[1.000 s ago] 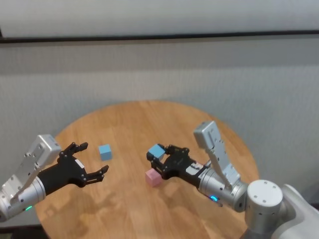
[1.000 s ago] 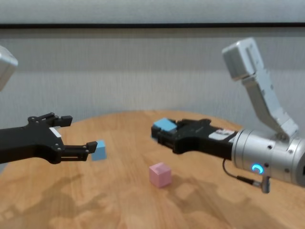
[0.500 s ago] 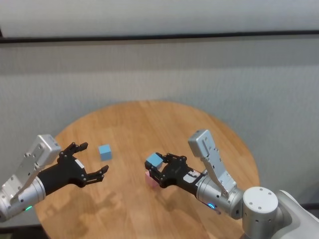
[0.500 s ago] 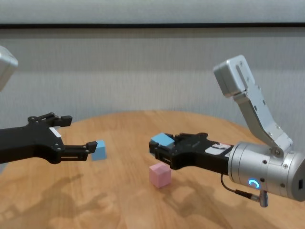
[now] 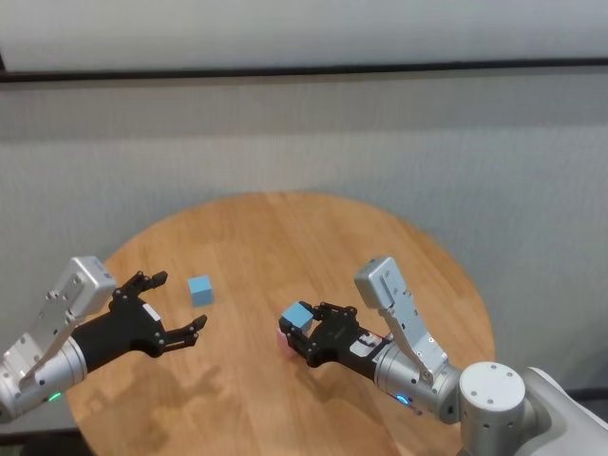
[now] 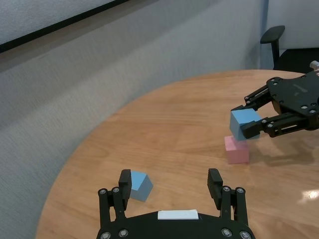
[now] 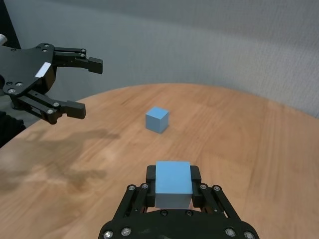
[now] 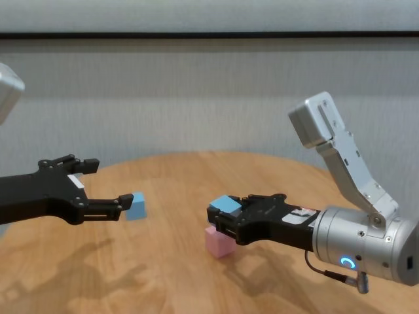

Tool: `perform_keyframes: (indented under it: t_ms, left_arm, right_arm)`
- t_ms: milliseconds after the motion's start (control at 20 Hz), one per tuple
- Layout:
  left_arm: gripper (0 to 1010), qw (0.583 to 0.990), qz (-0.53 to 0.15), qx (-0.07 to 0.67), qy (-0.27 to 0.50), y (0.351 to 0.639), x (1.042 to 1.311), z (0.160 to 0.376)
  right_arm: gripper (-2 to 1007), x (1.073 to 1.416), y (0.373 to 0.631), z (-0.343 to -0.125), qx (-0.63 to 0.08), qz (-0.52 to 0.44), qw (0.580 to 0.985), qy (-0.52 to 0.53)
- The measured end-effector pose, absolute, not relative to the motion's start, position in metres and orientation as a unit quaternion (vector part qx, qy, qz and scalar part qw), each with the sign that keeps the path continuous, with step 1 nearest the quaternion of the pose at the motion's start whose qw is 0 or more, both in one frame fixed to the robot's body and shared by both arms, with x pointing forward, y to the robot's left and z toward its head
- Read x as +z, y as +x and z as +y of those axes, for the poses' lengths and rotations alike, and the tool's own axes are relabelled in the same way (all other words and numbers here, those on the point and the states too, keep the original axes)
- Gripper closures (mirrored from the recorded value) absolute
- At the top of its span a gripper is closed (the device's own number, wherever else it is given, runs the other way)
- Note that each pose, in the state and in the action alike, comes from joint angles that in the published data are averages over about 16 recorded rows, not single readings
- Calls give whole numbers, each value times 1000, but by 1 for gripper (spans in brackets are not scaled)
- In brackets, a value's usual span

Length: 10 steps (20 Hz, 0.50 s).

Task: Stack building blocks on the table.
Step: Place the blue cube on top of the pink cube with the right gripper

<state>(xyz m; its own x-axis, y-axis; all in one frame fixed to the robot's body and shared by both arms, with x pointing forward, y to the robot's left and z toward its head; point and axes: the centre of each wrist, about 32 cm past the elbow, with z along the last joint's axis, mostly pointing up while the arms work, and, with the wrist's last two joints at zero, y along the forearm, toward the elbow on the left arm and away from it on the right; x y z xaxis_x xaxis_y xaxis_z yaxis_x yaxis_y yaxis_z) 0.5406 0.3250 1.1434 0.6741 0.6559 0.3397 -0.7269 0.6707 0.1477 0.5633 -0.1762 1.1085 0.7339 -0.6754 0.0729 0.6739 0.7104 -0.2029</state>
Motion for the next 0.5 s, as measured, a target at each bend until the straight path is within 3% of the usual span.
perform_keyframes:
  t_ms: [500]
  left_arm:
    - [8,905,-130,382,137,541,1143,325]
  right_arm:
    - [636,1105,567,-172,-368,3,923,-114]
